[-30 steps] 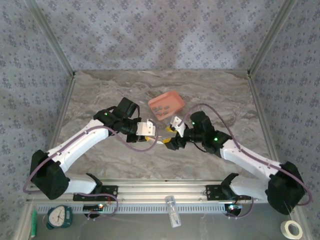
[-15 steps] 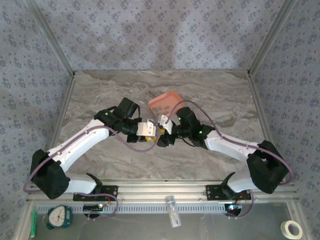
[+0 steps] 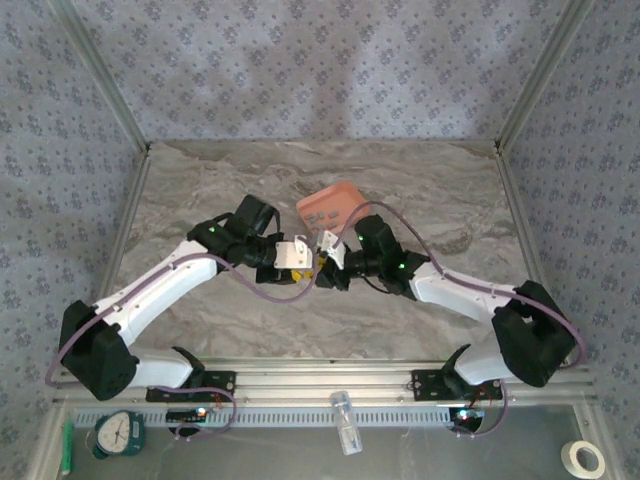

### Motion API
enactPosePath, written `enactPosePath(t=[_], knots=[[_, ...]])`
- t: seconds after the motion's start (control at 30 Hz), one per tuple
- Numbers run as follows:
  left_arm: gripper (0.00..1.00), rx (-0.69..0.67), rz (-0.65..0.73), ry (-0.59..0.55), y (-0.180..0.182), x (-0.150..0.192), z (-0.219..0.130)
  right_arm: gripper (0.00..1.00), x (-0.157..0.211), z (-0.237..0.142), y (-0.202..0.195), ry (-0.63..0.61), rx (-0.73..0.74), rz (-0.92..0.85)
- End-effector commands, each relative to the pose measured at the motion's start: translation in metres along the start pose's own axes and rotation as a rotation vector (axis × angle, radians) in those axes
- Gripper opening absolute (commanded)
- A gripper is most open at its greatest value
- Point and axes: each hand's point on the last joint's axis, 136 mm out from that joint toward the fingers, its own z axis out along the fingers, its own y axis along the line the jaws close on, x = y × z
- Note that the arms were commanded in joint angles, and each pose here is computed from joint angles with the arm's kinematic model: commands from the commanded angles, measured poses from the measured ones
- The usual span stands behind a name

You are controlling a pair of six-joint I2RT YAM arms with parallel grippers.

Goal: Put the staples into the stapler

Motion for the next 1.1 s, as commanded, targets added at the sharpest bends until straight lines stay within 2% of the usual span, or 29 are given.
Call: enactPosePath(t=[0.0, 0.13, 0.2, 0.3, 0.4, 0.6, 0.77, 1.07], knots=[[0.59, -0.109, -0.088, -0.037, 0.014, -0.005, -0.008, 0.19, -0.001, -0.02, -0.034, -0.05, 0.227, 0.071], [0.77, -0.209, -0.28, -0.026, 0.032, 0.007, -0.003, 0.19, 0.023, -0.048, -0.085, -0.063, 0.582, 0.233], [0.79, -0.249, -0.383, -0.034, 0.039, 0.014, 0.002, 0.19, 0.038, -0.06, -0.105, -0.063, 0.734, 0.313], [0.83, -0.306, -0.534, -0.065, 0.049, 0.023, 0.013, 0.18, 0.053, -0.066, -0.119, -0.086, 0.855, 0.345], [0.83, -0.353, -0.692, -0.109, 0.06, 0.032, 0.019, 0.18, 0.064, -0.067, -0.129, -0.107, 0.932, 0.359], [0.82, -0.41, -0.881, -0.169, 0.068, 0.048, 0.024, 0.18, 0.083, -0.06, -0.143, -0.122, 1.025, 0.393], [0.82, -0.416, -0.955, -0.174, 0.063, 0.061, 0.027, 0.18, 0.102, -0.056, -0.148, -0.131, 1.094, 0.42], [0.81, -0.421, -1.019, -0.178, 0.056, 0.074, 0.031, 0.19, 0.13, -0.043, -0.144, -0.132, 1.106, 0.441]])
